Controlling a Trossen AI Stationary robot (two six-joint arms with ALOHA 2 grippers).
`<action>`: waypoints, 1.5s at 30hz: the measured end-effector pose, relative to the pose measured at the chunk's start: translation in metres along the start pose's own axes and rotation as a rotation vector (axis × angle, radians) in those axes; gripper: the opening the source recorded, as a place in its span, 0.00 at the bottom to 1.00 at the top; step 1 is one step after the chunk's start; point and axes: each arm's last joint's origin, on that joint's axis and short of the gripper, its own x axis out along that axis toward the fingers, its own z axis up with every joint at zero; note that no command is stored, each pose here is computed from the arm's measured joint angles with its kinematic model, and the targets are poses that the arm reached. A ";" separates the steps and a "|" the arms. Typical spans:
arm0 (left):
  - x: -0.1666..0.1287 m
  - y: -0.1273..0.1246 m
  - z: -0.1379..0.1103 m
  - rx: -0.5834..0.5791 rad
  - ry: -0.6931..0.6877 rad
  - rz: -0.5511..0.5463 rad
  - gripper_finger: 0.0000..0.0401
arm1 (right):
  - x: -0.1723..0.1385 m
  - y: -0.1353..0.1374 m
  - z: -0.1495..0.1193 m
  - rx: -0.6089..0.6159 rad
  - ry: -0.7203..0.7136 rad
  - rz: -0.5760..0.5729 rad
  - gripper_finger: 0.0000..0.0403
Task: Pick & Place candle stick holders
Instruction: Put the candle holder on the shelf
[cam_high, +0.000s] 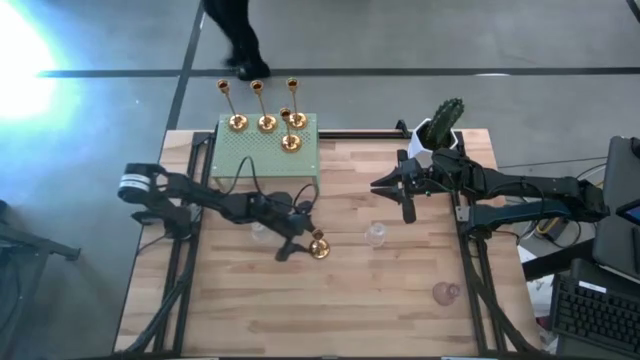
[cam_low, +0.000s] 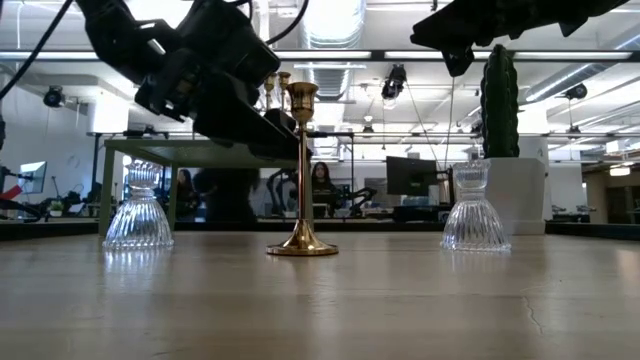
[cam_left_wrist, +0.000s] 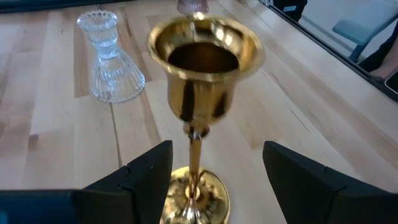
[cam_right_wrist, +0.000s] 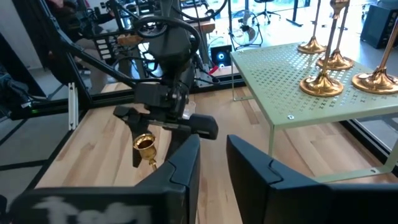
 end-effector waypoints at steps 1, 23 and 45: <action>0.001 0.001 0.001 0.001 -0.003 0.001 0.62 | 0.000 0.000 0.000 0.000 0.000 0.000 0.20; 0.012 0.006 -0.003 -0.056 -0.023 0.056 0.06 | 0.000 0.000 0.000 0.000 0.000 0.000 0.18; -0.014 -0.002 0.024 -0.158 -0.088 0.102 0.05 | 0.000 0.000 0.000 0.000 0.000 0.000 0.21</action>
